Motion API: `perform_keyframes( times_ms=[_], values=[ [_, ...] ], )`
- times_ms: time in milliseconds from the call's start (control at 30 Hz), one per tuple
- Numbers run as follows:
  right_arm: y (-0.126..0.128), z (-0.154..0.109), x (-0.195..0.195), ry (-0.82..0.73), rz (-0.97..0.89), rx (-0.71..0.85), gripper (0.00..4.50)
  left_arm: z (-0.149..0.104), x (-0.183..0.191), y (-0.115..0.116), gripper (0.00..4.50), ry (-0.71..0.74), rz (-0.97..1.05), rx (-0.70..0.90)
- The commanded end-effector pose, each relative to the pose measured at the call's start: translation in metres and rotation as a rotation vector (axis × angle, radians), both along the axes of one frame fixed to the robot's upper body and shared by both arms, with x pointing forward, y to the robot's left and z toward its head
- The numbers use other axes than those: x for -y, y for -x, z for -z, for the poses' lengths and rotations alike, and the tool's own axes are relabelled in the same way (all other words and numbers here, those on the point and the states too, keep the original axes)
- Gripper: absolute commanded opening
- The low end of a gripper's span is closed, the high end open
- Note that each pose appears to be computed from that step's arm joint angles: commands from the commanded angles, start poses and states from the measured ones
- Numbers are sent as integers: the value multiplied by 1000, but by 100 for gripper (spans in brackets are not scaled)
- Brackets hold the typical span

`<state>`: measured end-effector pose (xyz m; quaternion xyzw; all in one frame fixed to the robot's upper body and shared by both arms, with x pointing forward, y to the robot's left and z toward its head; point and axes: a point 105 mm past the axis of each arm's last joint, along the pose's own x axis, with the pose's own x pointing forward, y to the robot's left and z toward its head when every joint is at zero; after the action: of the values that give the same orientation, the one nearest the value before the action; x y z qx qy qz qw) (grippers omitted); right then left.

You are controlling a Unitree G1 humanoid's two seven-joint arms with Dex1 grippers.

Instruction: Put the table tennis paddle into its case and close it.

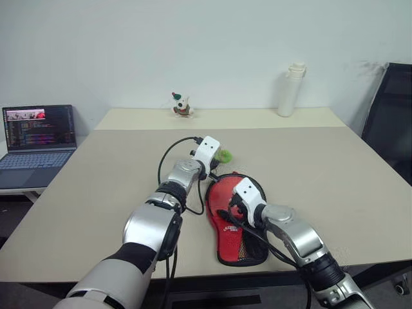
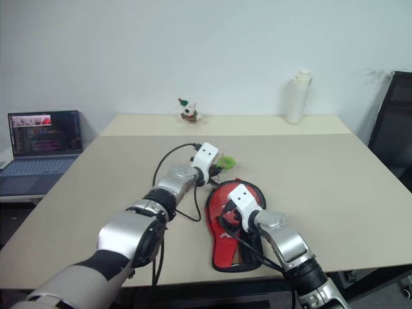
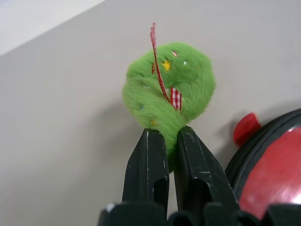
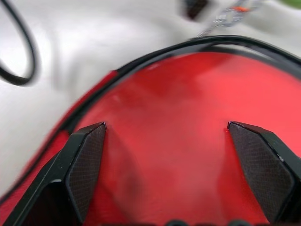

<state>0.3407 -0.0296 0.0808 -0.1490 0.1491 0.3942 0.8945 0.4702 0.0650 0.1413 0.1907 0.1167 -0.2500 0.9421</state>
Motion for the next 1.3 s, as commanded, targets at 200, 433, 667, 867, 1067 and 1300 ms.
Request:
perform_keyframes(
  times_ms=[200,433,667,867,1067,1300],
  values=[
    [49,74,9,152,-12,-264,450,-37,47,0,3,-187,108,239],
    [58,76,7,158,-18,-279,450,-45,92,15,3,-342,282,374],
    [63,78,3,153,-23,-290,450,-49,126,31,3,-352,391,418],
    [62,79,4,150,-15,-290,450,-47,142,40,3,-324,450,402],
    [59,78,5,149,-8,-280,450,-35,149,50,127,-292,542,327],
    [45,72,6,131,11,-257,450,-34,130,41,230,-281,502,309]
  ],
)
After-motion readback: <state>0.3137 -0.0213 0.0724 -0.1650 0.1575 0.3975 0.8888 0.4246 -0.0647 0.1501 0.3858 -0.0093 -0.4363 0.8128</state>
